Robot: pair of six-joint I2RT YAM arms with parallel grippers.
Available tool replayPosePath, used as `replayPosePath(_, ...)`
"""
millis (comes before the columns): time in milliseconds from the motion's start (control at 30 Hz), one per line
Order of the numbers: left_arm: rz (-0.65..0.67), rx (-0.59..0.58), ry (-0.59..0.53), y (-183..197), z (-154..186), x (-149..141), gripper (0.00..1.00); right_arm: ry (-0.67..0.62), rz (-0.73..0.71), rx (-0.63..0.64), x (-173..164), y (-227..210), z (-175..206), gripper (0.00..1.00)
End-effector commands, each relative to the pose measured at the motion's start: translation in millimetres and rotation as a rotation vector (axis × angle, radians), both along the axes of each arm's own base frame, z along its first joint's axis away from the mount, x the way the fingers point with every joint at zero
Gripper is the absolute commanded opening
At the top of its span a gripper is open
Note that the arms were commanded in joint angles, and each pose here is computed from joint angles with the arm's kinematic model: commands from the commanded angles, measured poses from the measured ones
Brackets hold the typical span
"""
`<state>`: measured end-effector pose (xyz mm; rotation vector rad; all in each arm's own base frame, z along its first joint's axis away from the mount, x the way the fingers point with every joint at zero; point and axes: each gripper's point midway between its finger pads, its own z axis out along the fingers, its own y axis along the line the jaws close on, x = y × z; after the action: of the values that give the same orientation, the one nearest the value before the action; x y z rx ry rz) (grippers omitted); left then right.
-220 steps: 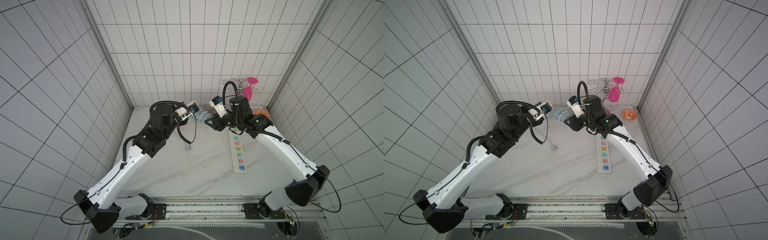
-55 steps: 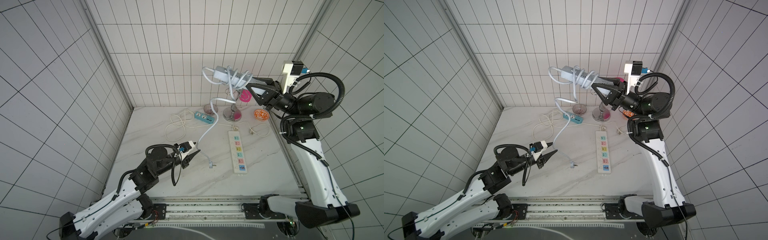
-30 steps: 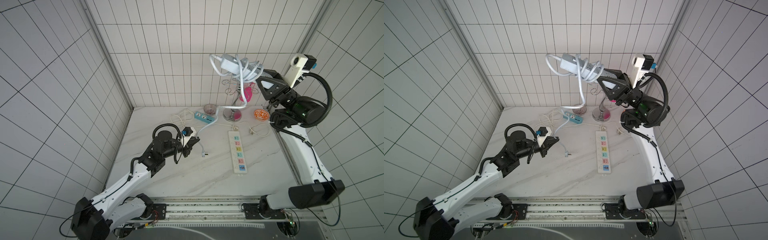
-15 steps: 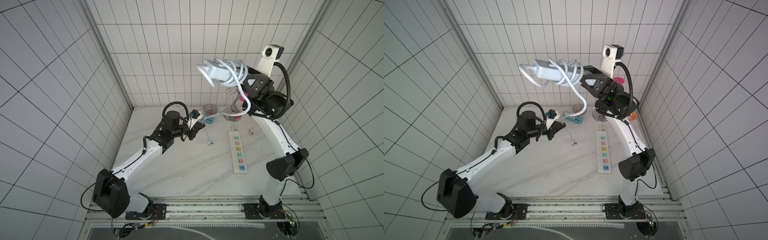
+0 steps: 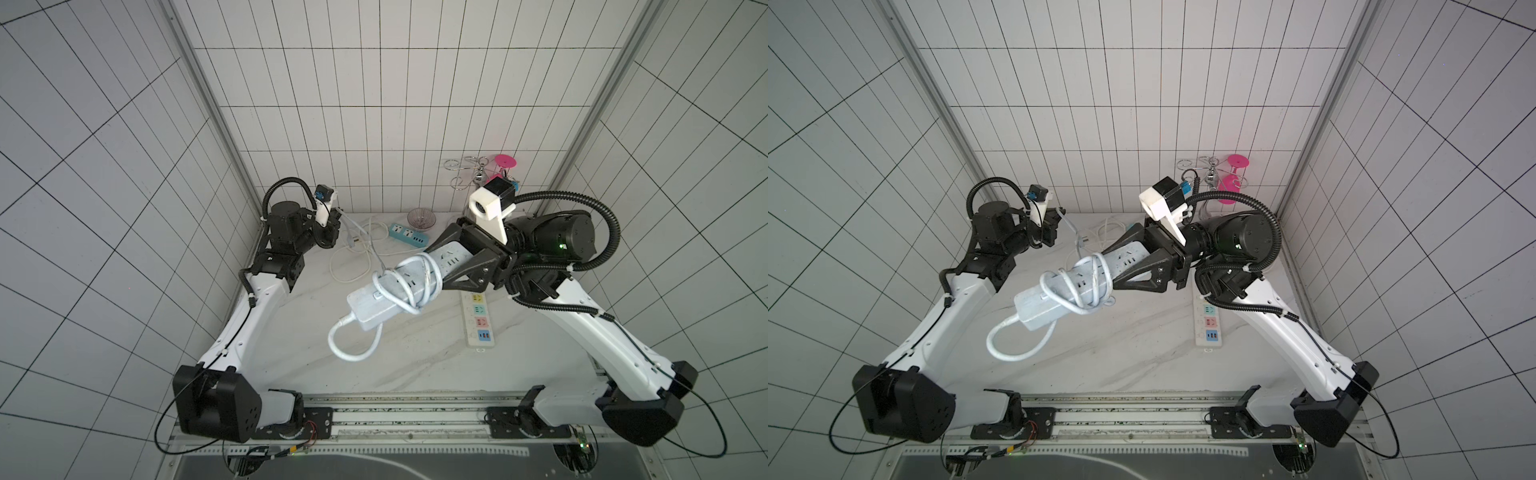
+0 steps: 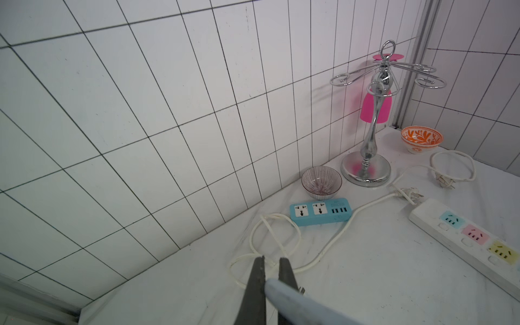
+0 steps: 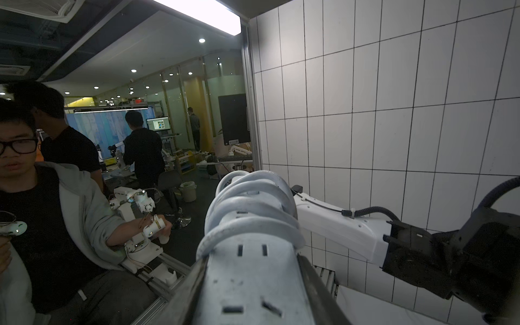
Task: Wrap the cord around the power strip
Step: Wrap the power cord around the power strip.
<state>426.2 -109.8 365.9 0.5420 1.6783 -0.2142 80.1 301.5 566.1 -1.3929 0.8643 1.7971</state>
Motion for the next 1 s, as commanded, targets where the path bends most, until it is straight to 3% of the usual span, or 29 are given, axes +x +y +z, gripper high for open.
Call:
replayPosePath(0,0.244,0.044,-0.01,47,11,13,0.0,0.042,0.046,-0.154,0,20,-54,0.0)
replayPosePath(333,0.384,0.105,-0.16,74,81,-2,0.0,0.11,-0.08,-0.592,40,75,-189,0.0)
replayPosePath(533,0.438,0.153,-0.215,82,104,-21,0.0,0.148,-0.214,-0.767,69,84,-252,0.0)
replayPosePath(733,0.448,0.226,-0.269,71,120,-43,0.0,0.204,-0.382,-0.831,119,74,-279,0.0)
replayPosePath(967,0.398,0.25,-0.301,47,127,-70,0.0,0.304,-0.64,-0.782,195,41,-277,0.0)
